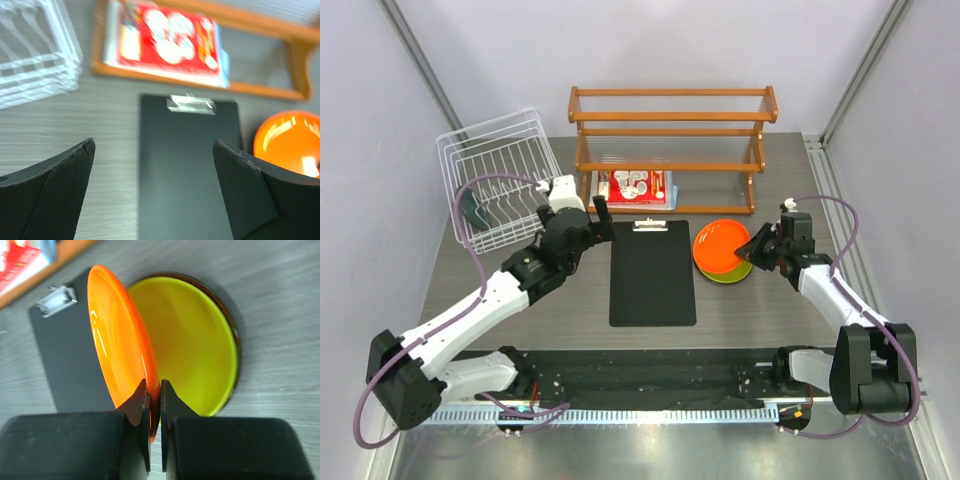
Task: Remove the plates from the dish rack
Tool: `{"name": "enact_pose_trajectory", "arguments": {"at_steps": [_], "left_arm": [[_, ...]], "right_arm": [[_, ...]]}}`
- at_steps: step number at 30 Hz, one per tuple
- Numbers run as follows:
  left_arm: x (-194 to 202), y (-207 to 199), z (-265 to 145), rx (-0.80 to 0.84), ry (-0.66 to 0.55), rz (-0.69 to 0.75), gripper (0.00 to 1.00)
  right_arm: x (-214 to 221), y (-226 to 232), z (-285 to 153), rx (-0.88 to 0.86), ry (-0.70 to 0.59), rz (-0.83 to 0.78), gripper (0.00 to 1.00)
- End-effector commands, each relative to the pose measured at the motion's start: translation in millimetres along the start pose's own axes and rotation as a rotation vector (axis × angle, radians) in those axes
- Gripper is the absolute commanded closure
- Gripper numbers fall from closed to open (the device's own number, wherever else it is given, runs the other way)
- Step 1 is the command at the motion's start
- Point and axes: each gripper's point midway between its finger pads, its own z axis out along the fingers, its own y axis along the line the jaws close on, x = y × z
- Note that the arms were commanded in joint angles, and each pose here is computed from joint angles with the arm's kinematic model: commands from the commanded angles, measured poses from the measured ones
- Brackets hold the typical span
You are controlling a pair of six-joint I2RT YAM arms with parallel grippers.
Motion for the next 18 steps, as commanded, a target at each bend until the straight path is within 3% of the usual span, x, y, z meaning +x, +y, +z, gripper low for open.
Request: {"name": "enact_pose_trajectory", "arguments": {"at_steps": [1,5,7,11,16,18], "left_arm": [[-40.5,51.0,-15.6,-0.222,-0.133,0.070,0.01],[-51.0,72.1,-18.6,-0.280,-0.150,0.065,0.01],[-52.4,81.2,-18.1,-0.299,-0.147,0.067,0.01],[-54.1,86.9,-17.5,-0.306,-0.143,0.060,0.00],[-57.5,98.2,-15.8,-0.345,-0.146,0.057,0.00],[-64.1,111.4,-13.3,-0.376,-0.145,0.052,0.01]], "right_arm": [[-10.6,-5.5,0.6,0.033,-0.019,-0.032,0.99],[-10.6,-7.1,7.1,0.039,-0.001,-0.037,0.98],[-9.0,-5.6,8.3,0.030,0.009,-0.040,0.91],[-10.2,-4.9,7.4,0.028,0.004,-0.044,0.54],[-13.3,-1.2,-0.5,0.022,-0.002,-0.076,0.25],[-18.3,0.5,-6.4,0.033,-0.005,-0.104,0.22]]}}
